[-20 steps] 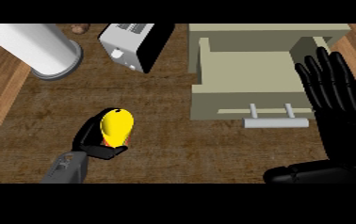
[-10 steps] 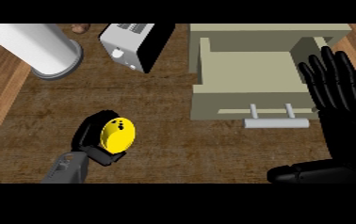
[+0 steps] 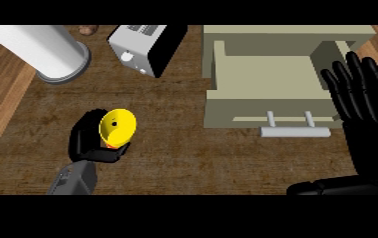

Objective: Pick up the cup, place it into the drawer and close the drawer

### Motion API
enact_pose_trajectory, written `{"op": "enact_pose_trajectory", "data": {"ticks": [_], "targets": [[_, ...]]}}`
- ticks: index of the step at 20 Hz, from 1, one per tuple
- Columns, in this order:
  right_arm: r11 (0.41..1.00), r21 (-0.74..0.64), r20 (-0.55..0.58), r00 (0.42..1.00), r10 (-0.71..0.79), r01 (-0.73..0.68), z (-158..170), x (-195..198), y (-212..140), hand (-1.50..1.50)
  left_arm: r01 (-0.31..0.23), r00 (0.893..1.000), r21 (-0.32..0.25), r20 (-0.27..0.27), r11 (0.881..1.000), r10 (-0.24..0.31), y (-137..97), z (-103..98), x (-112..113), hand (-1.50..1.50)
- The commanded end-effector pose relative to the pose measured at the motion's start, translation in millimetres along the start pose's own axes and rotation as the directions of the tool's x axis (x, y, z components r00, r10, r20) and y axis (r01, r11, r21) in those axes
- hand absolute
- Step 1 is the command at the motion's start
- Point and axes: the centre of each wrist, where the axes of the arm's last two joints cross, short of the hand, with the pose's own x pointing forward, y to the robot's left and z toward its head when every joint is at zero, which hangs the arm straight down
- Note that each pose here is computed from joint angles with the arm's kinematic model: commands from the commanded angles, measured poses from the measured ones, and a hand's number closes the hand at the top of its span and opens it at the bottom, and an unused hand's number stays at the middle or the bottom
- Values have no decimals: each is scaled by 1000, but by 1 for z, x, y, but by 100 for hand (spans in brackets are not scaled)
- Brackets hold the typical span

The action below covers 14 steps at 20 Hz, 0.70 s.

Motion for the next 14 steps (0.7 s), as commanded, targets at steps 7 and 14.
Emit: {"op": "enact_pose_trajectory", "data": {"ticks": [7, 14], "targets": [[1000, -21, -9, 1000, -17, 17, 1, -7, -7, -150, -54, 992, -160, 106, 986, 72, -62, -35, 47, 150], [1000, -16, -5, 1000, 0, 0, 6, -6, -7, -150, -89, 986, -205, 123, 975, 116, -106, -96, 115, 150]]}}
